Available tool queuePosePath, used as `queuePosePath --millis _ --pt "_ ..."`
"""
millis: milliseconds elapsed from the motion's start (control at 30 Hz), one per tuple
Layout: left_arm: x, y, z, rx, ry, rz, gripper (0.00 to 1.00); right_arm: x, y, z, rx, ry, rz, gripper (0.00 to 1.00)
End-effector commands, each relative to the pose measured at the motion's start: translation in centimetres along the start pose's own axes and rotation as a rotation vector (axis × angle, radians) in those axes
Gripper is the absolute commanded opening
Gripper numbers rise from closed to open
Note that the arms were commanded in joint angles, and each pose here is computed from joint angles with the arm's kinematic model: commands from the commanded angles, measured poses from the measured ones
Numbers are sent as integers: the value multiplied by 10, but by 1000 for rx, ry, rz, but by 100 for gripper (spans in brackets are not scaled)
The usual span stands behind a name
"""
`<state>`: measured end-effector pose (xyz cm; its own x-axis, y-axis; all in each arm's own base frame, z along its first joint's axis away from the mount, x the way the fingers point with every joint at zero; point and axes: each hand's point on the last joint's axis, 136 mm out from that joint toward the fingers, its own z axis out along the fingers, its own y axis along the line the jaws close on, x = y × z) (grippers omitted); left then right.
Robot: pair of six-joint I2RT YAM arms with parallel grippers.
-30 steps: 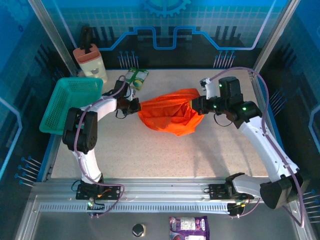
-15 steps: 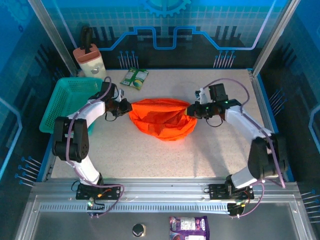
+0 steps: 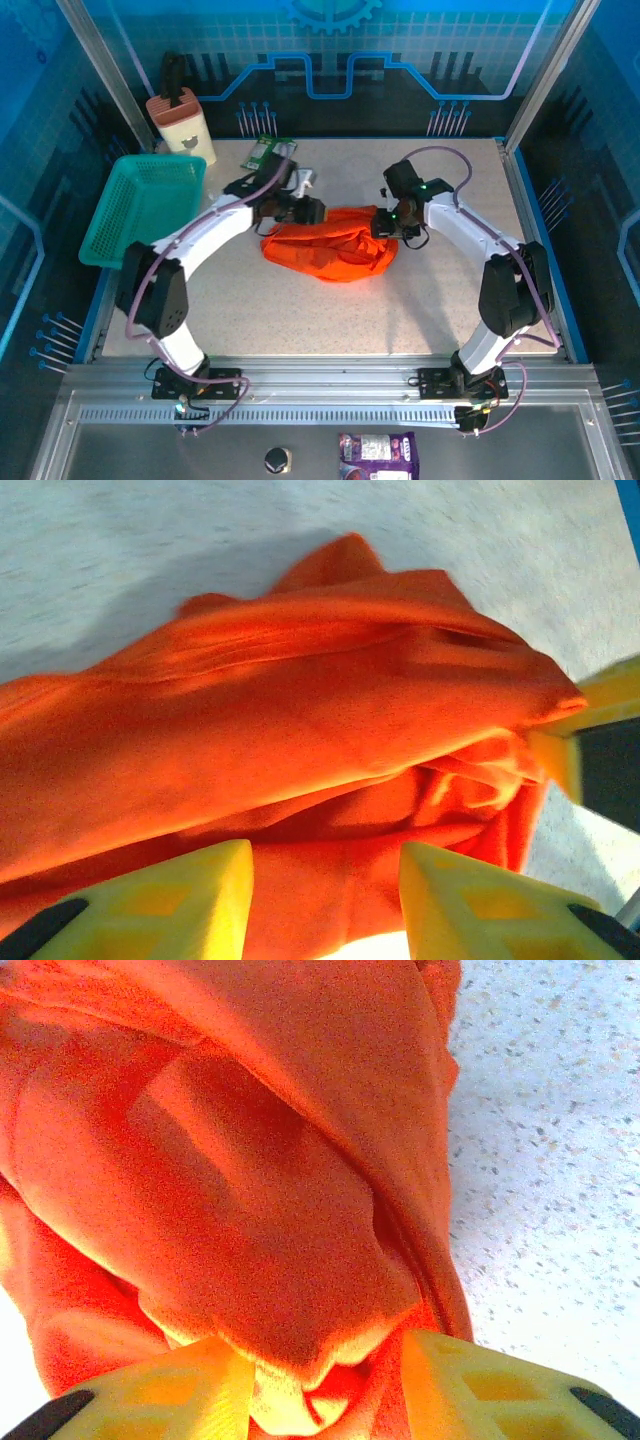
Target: Fold the inside-out t-shirt
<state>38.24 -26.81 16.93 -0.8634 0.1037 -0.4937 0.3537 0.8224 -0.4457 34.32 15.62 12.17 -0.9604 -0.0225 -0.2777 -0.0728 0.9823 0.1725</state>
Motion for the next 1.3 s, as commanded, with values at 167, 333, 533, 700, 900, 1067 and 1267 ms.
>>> queuePosePath --millis 167,333,533,700,900,1067,1267 --pt "27 -25 65 -21 173 152 40 14 17 -22 24 -42 5 48" --pt "28 -17 89 -45 203 158 52 21 35 6 -58 -9 57 51" --pt "27 -13 108 -44 228 160 57 24 31 31 -34 -7 77 48" --pt "27 3 122 -118 233 156 54 24 31 30 -33 -5 59 16" --pt "22 35 122 -225 238 113 13 19 45 -3 -153 -63 26 0" --pt "1 50 88 -98 138 -46 0 15 41 -36 -272 -129 51 0" --pt "-2 81 31 18 81 -227 0 16 -10 -39 -271 -158 174 0"
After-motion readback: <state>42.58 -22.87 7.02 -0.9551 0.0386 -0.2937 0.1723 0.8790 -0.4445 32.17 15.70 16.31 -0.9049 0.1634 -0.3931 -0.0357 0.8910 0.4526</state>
